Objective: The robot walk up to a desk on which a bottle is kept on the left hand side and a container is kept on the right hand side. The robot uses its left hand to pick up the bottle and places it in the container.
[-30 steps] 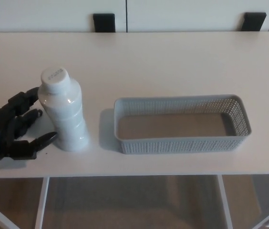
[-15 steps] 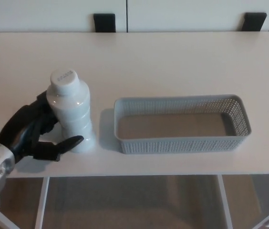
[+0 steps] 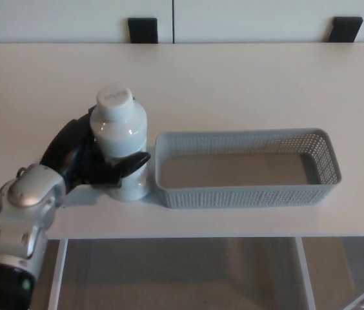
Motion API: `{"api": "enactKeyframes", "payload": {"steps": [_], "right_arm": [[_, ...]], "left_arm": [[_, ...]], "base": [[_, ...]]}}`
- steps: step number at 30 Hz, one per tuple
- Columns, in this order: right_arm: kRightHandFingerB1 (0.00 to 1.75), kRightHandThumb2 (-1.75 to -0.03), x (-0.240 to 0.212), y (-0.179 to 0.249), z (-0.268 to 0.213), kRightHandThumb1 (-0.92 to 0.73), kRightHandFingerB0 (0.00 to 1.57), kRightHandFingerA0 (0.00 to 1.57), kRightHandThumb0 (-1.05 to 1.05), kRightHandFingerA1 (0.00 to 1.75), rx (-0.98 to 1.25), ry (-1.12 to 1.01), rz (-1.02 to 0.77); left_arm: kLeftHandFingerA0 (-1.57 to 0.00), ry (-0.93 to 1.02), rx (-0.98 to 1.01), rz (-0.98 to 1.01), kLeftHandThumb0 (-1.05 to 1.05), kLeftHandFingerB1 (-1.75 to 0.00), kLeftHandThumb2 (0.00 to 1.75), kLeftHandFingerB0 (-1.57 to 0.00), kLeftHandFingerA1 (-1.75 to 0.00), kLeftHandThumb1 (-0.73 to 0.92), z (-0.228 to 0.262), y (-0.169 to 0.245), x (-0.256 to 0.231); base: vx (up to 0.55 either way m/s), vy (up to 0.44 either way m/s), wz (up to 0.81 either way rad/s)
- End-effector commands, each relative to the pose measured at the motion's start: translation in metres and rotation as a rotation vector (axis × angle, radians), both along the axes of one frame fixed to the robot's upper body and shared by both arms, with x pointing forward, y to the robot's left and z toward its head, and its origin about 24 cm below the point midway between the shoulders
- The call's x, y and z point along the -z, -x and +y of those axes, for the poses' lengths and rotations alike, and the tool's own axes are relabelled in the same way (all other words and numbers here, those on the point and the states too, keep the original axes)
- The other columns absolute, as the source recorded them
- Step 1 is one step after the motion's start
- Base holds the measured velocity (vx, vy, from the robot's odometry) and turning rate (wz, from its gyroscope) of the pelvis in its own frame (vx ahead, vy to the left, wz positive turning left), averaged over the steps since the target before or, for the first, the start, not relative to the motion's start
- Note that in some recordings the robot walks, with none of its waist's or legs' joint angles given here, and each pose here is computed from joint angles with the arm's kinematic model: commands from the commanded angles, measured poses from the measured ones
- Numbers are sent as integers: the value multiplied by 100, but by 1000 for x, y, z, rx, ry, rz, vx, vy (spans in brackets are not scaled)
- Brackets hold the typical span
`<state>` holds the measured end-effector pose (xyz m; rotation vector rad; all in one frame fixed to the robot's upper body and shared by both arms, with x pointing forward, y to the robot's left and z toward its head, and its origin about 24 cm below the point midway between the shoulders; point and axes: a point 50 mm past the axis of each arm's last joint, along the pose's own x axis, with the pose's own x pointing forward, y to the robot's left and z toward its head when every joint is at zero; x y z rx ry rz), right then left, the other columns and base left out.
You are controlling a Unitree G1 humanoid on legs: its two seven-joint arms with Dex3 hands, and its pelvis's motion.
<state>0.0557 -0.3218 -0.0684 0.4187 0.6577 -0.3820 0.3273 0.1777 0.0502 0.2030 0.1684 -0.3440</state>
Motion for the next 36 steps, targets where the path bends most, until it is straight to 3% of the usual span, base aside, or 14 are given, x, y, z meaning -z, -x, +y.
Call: {"api": "enactKeyframes", "payload": {"steps": [1, 2, 4, 9, 14, 15, 16, 18, 19, 24, 25, 29, 30, 36], "right_arm": [[54, -81, 0, -9, 7, -31, 24, 57, -14, 71, -10, -10, 1], [41, -53, -2, -14, 6, -46, 36, 62, -20, 62, -19, -2, -9], [54, -81, -2, -16, 5, -31, 23, 53, -16, 69, -27, 3, -14], [54, -81, -4, -19, 6, -31, 24, 58, -16, 72, -49, 20, -18], [41, -53, -8, -22, 2, -46, 35, 60, -19, 62, -40, 25, -18], [41, -53, -8, -22, 1, -46, 35, 60, -19, 62, -39, 21, -20], [54, -82, -8, -24, 0, -32, 25, 55, -14, 70, -43, 22, -22], [41, -54, -8, -26, 0, -49, 37, 61, -18, 61, -47, 24, -22], [54, -81, -9, -27, 0, -32, 25, 57, -15, 71, -45, 24, -23], [54, -81, -10, -29, 2, -31, 25, 60, -17, 72, -40, 20, -31], [40, -54, -10, -29, 3, -49, 37, 66, -19, 62, -35, 23, -24], [41, -54, -7, -28, 3, -49, 37, 63, -18, 62, -31, 22, -17], [54, -82, -9, -29, 5, -32, 25, 60, -15, 73, -40, 17, -23], [54, -81, -8, -28, 6, -31, 24, 57, -16, 72, -52, 17, -25]], "left_arm": [[-110, -32, -386, 39, -14, -92, 80, -88, -132, 71, 13, -31, -1], [-110, -20, -400, 26, -13, -103, 93, -90, -133, 62, 12, -36, -7], [-111, -16, -401, 21, -13, -105, 92, -90, -133, 63, 11, -38, -9], [-103, 7, -392, -5, -14, -107, 74, -81, -146, 75, 16, -35, -15], [-106, 39, -394, -77, -19, -97, 67, -80, -139, 78, 22, -35, -33], [-106, 50, -391, -98, -19, -97, 67, -80, -139, 78, 23, -36, -38], [-107, 72, -386, -145, -21, -96, 67, -80, -130, 78, 21, -37, -51], [-106, 107, -367, -228, -20, -96, 65, -78, -126, 82, 15, -38, -75], [-108, 138, -344, -284, -18, -97, 66, -79, -127, 81, 9, -38, -91], [-117, 260, -221, -412, -18, -97, 66, -82, -110, 77, -30, -33, -144], [-116, 267, -184, -425, -15, -98, 71, -83, -114, 75, -42, -29, -152], [-111, 264, -128, -429, -15, -96, 68, -80, -122, 78, -62, -24, -158], [-104, 274, -98, -417, -13, -97, 65, -80, -132, 81, -78, -22, -159], [-112, 239, 9, -346, -10, -97, 69, -80, -116, 80, -112, -19, -150]], "base": [[0, 0, 0], [0, 0, 0], [0, 0, 0], [0, 0, 0], [0, 0, 0], [0, 0, 0], [0, 0, 0], [0, 0, 0], [0, 0, 0], [0, 0, 0], [0, 0, 0], [0, 0, 0], [0, 0, 0], [0, 0, 0]]}}
